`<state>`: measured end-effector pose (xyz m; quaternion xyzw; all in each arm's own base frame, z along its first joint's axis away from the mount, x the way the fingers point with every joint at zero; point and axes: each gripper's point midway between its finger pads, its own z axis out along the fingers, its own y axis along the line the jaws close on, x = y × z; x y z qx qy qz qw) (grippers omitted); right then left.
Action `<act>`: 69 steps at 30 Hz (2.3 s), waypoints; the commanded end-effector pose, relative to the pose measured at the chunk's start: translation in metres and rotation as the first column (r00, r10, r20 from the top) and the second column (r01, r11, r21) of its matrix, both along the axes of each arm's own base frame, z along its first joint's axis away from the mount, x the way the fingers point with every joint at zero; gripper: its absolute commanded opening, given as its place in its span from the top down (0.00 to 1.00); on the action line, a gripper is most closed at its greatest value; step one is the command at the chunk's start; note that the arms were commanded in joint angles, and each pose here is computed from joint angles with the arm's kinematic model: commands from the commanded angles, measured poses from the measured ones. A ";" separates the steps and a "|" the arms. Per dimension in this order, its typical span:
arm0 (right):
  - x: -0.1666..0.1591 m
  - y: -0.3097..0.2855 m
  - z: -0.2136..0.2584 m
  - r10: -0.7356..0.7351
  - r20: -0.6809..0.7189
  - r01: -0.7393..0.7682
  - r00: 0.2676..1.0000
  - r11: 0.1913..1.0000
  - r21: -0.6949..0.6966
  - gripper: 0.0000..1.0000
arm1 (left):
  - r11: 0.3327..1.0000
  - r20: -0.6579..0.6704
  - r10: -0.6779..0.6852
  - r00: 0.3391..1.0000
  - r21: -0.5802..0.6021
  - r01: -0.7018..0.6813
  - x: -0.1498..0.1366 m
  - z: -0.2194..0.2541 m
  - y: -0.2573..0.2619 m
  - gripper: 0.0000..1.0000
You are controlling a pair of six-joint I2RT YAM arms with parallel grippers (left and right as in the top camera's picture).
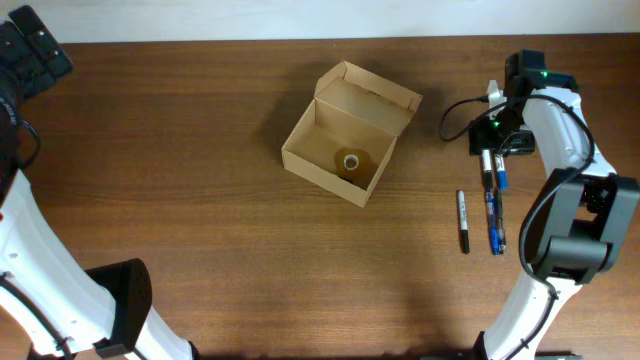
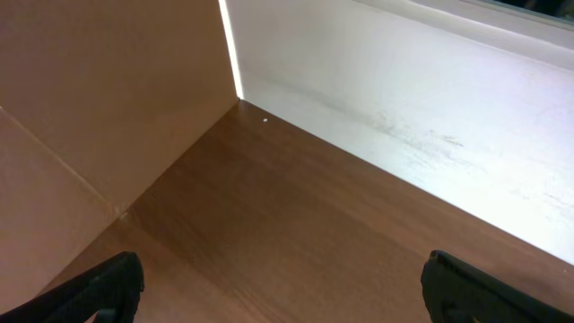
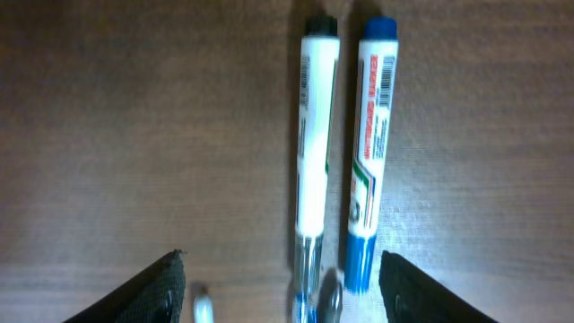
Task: Pack container
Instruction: 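Return the right gripper and grasp a white whiteboard marker, then carry the whiteboard marker into the box and release it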
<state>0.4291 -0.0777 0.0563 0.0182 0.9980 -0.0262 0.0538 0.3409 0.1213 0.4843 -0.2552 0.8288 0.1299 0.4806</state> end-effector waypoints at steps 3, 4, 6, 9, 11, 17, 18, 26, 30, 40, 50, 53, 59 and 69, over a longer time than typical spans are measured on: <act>0.006 -0.005 -0.016 -0.015 -0.006 0.015 1.000 1.000 -0.003 0.33 | 1.000 -0.012 -0.004 1.000 0.001 0.004 0.002 -0.003 0.002 0.00; 0.006 -0.005 -0.018 -0.011 -0.010 0.011 1.000 1.000 -0.002 0.34 | 1.000 -0.012 -0.004 1.000 0.001 0.004 0.002 -0.003 0.002 0.00; 0.005 -0.005 -0.024 -0.004 -0.023 0.004 1.000 1.000 -0.002 0.36 | 1.000 -0.012 -0.004 1.000 0.001 0.004 0.002 -0.003 0.002 0.00; 0.003 -0.004 -0.035 -0.005 -0.050 0.005 0.999 1.000 0.003 0.36 | 1.000 -0.012 -0.004 1.000 0.001 0.004 0.002 -0.003 0.002 0.00; 0.001 -0.004 -0.043 -0.004 -0.067 0.005 0.998 1.000 0.005 0.36 | 1.000 -0.012 -0.004 1.000 0.001 0.004 0.002 -0.003 0.002 0.00; 0.001 -0.004 -0.051 -0.005 -0.077 0.005 0.997 1.000 0.007 0.38 | 1.000 -0.012 -0.004 1.000 0.001 0.004 0.002 -0.003 0.002 0.00; 0.001 -0.004 -0.052 -0.005 -0.078 0.006 0.997 1.000 0.007 0.38 | 1.000 -0.012 -0.004 1.000 0.001 0.004 0.002 -0.003 0.002 0.00; -0.004 -0.003 -0.070 -0.015 -0.123 0.017 0.992 1.000 0.015 0.50 | 1.000 -0.012 -0.004 1.000 0.001 0.004 0.002 -0.003 0.002 0.00; -0.004 -0.003 -0.070 -0.015 -0.124 0.017 0.992 1.000 0.015 0.73 | 1.000 -0.012 -0.004 1.000 0.001 0.004 0.002 -0.003 0.002 0.00; -0.005 -0.002 -0.062 -0.067 -0.132 0.071 0.989 0.997 0.024 0.97 | 1.000 -0.012 -0.004 1.000 0.001 0.004 0.002 -0.003 0.002 0.00; 0.050 0.020 0.079 -0.073 0.116 0.056 0.991 0.988 0.141 0.96 | 1.000 -0.012 -0.004 1.000 0.001 0.004 0.002 -0.003 0.002 0.00; 0.056 0.034 0.143 -0.059 0.228 0.026 0.972 0.989 0.144 0.96 | 1.000 -0.012 -0.004 1.000 0.001 0.004 0.002 -0.003 0.002 0.00; 0.047 0.102 0.242 0.073 0.432 -0.149 0.899 0.978 0.143 0.97 | 1.000 -0.012 -0.004 1.000 0.001 0.004 0.002 -0.003 0.002 0.00; 0.013 0.227 0.249 0.491 0.411 -0.508 0.768 0.858 -0.076 0.96 | 1.000 -0.012 -0.004 1.000 0.001 0.004 0.002 -0.003 0.002 0.00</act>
